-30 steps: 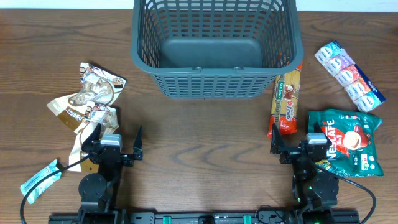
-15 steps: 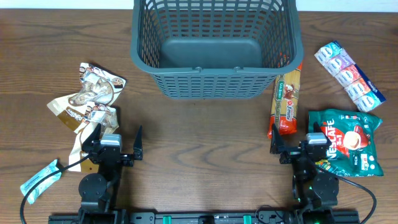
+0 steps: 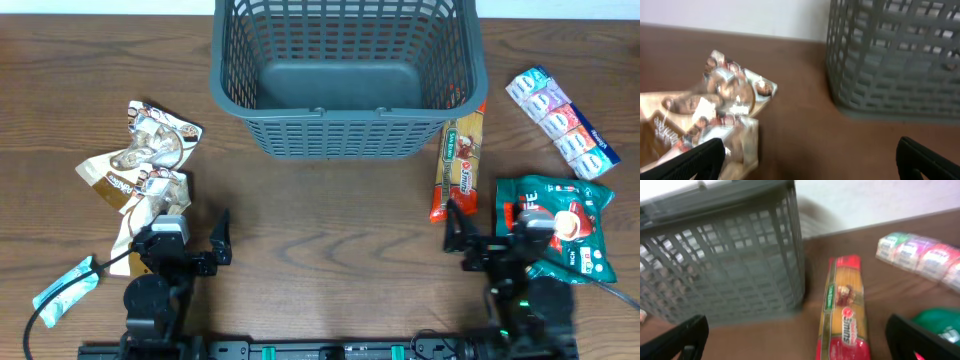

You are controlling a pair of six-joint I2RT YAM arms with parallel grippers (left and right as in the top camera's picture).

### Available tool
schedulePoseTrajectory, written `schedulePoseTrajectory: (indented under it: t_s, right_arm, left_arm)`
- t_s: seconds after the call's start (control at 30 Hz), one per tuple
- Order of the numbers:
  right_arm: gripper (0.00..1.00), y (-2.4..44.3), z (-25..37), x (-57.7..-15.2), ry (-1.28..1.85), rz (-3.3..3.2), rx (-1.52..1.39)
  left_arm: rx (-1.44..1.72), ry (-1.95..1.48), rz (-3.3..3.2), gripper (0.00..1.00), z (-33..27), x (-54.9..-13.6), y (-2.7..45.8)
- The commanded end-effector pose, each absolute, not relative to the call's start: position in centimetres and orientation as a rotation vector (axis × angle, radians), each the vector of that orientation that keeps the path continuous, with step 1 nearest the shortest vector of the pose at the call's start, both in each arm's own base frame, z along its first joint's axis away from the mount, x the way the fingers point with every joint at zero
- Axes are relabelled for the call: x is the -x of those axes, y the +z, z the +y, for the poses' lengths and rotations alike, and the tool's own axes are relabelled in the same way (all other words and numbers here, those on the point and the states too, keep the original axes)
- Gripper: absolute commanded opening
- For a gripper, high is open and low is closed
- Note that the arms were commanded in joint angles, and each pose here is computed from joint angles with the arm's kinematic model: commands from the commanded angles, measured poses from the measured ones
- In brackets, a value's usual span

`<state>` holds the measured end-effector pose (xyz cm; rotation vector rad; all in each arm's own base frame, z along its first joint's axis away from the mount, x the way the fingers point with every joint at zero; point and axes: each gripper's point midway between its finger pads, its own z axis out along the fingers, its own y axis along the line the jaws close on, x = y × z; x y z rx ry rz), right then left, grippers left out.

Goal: Pack container
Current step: 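Reach the right gripper to the spaghetti pack and grasp it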

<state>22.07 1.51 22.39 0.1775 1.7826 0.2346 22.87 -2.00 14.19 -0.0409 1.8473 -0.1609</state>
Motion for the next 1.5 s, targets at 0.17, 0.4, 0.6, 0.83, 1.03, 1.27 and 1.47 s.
schedulePoseTrajectory:
  t_s: [0.17,0.4,0.6,0.83,1.03,1.27,1.47]
  right_arm:
    - [0.99,31.5,0.5,-22.6,0.119,2.119,-0.175]
    - [0.99,34.0,-0.2,-25.8,0.037,2.436,-0.146]
    - [0.99,32.7,-2.6,-29.2,-0.094,2.502,-0.244]
    - [0.99,28.7,-4.6,-30.6,-0.095,2.593,-0.277]
    - [0.99,24.0,-4.3,-31.7,0.014,2.640,-0.252]
    - [0.99,16.4,-4.2,-32.1,0.027,2.722,-0.261]
    - [0.99,11.3,-3.9,-32.6,0.061,2.784,-0.264]
  left_arm:
    - [0.078,-0.182,1.917,0.99,-1.9,-22.1,18.5]
    - [0.076,-0.186,2.018,0.99,-2.2,-22.7,17.7]
    - [0.078,-0.192,2.014,0.99,-2.2,-22.9,18.5]
    - [0.077,-0.192,2.002,0.99,-2.2,-22.8,19.3]
    - [0.080,-0.189,2.034,0.99,-2.2,-22.4,18.6]
    - [0.079,-0.190,2.031,0.99,-2.2,-22.5,18.7]
    - [0.079,-0.190,2.029,0.99,-2.2,-22.5,18.7]
